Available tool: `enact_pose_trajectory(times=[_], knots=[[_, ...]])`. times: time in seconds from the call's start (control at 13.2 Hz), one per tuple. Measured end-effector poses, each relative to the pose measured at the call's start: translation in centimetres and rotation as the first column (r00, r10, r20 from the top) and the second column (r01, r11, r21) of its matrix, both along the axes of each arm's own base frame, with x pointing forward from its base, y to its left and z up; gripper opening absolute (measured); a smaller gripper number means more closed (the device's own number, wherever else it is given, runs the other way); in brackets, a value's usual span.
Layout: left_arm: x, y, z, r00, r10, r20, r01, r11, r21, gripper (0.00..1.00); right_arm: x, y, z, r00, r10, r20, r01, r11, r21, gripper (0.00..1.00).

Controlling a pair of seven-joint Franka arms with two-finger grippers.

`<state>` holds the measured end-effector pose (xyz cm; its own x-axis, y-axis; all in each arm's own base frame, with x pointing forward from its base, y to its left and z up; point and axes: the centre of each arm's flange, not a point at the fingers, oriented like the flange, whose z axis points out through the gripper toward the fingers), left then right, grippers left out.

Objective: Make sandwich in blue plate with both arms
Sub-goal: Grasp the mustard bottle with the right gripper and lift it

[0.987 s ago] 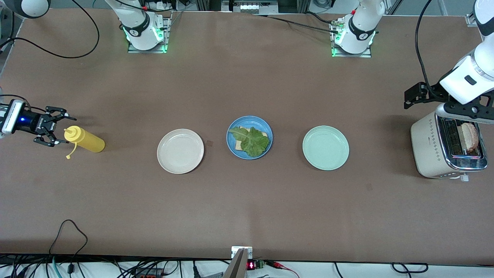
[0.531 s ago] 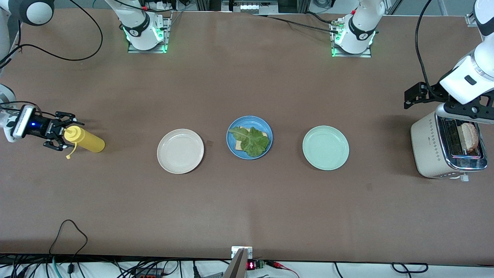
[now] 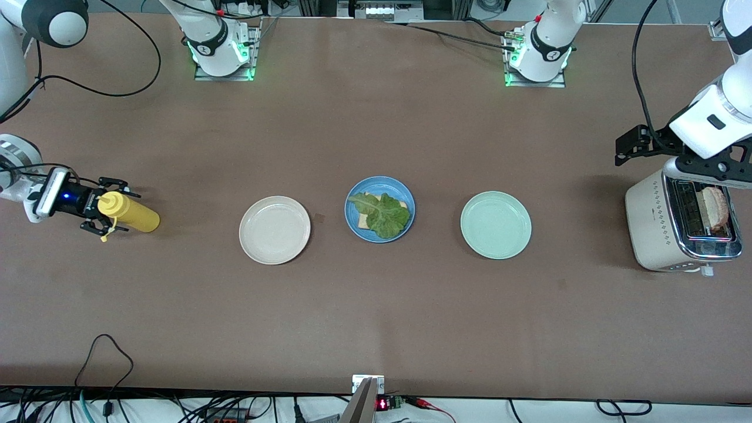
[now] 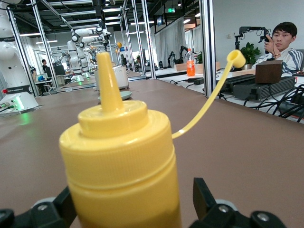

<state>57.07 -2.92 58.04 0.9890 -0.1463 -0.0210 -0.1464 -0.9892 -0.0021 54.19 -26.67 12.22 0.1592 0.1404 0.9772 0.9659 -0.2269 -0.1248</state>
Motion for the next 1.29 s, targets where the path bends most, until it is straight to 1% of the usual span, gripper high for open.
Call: enact_pose_trajectory(times=[0.15,0.23,0.3,0.53,0.76,0.84,0.91,1.06,1.21,1.29], knots=[[0.0,0.0,0.0,1.0,0.0,0.0,0.0,1.0,0.0,1.0,0.1,0.5,-0.5,1.0,0.007,0.004,-0.007,1.0,0.002,1.0],[0.0,0.0,0.0,1.0,0.0,0.0,0.0,1.0,0.0,1.0,0.1,0.6,-0.6,1.0,0.008,0.004,-0.008,1.0,0.002,0.94],[0.0,0.0,0.0,1.0,0.0,0.0,0.0,1.0,0.0,1.0,0.2,0.6,-0.6,1.0,0.01,0.006,-0.01,1.0,0.002,0.93],[0.0,0.0,0.0,1.0,0.0,0.0,0.0,1.0,0.0,1.0,0.5,1.2,-0.5,1.0,0.021,0.01,-0.021,1.0,0.001,0.61],[0.0,0.0,0.0,1.0,0.0,0.0,0.0,1.0,0.0,1.0,1.6,2.0,0.3,0.999,0.045,0.029,-0.045,0.999,-0.011,0.54],[0.0,0.0,0.0,1.0,0.0,0.0,0.0,1.0,0.0,1.0,2.5,2.3,1.3,0.997,0.063,0.047,-0.062,0.998,-0.026,0.48],[0.0,0.0,0.0,1.0,0.0,0.0,0.0,1.0,0.0,1.0,3.6,2.9,2.9,0.993,0.09,0.07,-0.087,0.995,-0.048,0.43],[0.0,0.0,0.0,1.0,0.0,0.0,0.0,1.0,0.0,1.0,6.3,5.1,6.8,0.984,0.149,0.094,-0.138,0.984,-0.11,0.43],[0.0,0.0,0.0,1.0,0.0,0.0,0.0,1.0,0.0,1.0,9.1,8.7,11.1,0.972,0.213,0.095,-0.187,0.955,-0.231,0.43],[0.0,0.0,0.0,1.0,0.0,0.0,0.0,1.0,0.0,1.0,10.4,11.0,13.4,0.964,0.248,0.095,-0.208,0.929,-0.306,0.43]])
